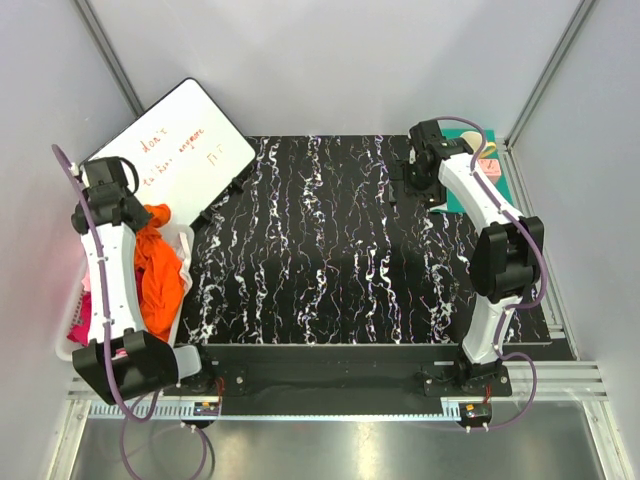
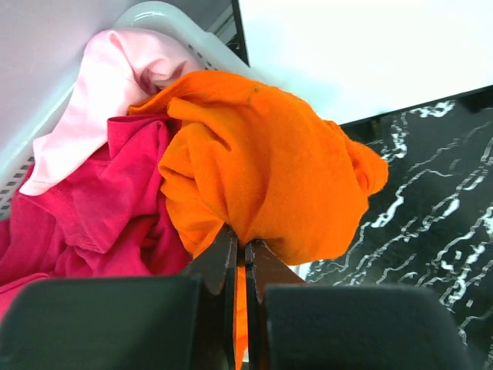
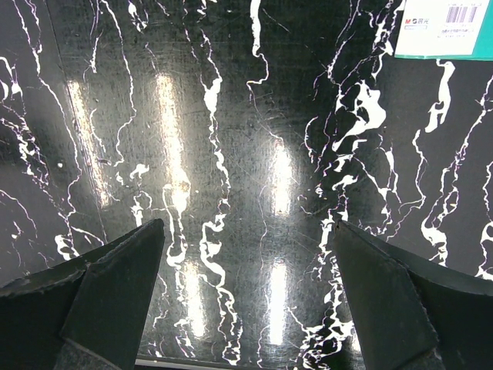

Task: Fold and stack the t-shirts
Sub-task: Grab the tshirt from the pile, then move the tshirt to the center of the board

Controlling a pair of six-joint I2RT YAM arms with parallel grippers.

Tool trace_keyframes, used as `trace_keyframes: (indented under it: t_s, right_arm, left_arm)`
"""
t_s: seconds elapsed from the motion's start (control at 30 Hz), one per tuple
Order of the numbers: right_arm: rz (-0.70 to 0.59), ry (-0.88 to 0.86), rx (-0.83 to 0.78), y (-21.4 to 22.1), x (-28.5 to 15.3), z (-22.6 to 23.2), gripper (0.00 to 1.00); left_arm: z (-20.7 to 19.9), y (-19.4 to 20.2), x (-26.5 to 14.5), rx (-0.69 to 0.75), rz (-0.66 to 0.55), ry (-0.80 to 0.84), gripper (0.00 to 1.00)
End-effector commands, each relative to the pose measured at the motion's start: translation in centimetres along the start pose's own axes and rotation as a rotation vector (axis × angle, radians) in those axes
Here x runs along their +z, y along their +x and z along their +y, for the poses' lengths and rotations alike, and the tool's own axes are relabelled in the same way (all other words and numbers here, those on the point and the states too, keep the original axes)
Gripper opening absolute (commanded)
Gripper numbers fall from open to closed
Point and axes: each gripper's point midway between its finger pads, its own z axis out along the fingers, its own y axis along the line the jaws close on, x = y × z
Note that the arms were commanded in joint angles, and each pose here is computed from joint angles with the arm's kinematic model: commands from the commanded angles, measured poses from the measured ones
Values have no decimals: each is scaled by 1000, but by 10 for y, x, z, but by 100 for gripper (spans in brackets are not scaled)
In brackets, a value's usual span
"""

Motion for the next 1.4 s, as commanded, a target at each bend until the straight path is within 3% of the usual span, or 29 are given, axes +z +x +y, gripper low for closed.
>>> trace_keyframes:
  t_s: [0.0,0.27,0.63,0.87,1.13,1.37]
  right_arm:
    - [-7,-25,-23,-3,-5,12,100]
    - [-10,-22,-29,-1,-8,12,100]
    - [3,-15,-36,9,-10,9,100]
    - [-14,-18,-38,5,-13,9,100]
    - [-12,31,-38,9,-11,0,100]
    - [-57,110,-30,2,-19,-14,100]
  left_arm:
    - [-28,-15,-12,-107,-62,148,0]
    - [-65,-38,-41,-170,-101,308,0]
    - [-95,-105,-167,-153,-385,536,0]
    - [-126,-125,-238,-103,-438,787,0]
    - [-201,-113,-285,26,-325,1103,0]
    - [-263,-62,-234,135,-142,1071,0]
